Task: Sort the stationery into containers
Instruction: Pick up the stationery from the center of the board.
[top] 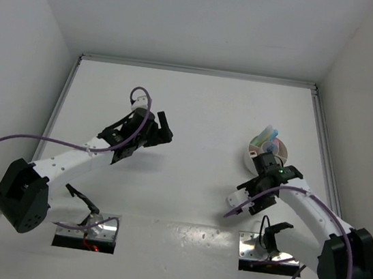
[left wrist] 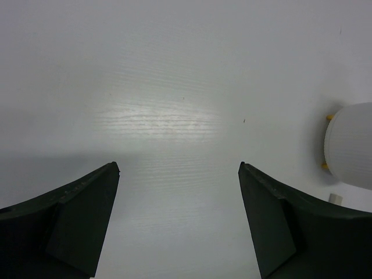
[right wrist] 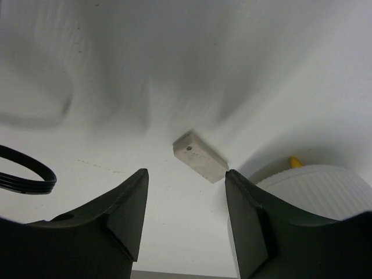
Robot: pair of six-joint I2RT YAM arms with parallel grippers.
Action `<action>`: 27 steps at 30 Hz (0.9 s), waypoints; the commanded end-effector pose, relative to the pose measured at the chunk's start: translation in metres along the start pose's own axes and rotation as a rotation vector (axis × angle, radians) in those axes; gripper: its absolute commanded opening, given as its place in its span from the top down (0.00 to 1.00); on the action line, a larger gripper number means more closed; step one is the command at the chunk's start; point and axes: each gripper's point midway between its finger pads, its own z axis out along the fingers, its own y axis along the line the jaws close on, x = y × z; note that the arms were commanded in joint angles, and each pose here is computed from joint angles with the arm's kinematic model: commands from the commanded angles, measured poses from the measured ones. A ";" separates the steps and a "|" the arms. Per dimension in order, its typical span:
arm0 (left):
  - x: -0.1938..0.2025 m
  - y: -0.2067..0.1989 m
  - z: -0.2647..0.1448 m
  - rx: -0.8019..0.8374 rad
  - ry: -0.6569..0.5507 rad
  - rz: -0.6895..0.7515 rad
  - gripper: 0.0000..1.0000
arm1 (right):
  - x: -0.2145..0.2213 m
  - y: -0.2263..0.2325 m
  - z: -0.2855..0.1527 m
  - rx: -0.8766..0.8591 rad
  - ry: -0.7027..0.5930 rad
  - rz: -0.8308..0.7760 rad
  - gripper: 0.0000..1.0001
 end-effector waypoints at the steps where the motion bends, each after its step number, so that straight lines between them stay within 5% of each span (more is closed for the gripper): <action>1: -0.006 -0.001 0.001 0.016 -0.017 -0.002 0.11 | 0.000 0.005 0.004 -0.071 -0.007 -0.124 0.44; 18: 0.002 0.007 0.004 -0.009 -0.004 -0.005 0.11 | 0.018 -0.017 0.044 -0.010 0.083 -0.353 0.41; 24: 0.006 0.007 0.006 -0.010 0.010 -0.002 0.11 | 0.027 -0.011 0.055 -0.009 0.132 -0.373 0.46; 27: 0.004 0.005 0.008 -0.010 0.010 -0.002 0.11 | 0.027 -0.006 0.062 -0.033 0.124 -0.381 0.61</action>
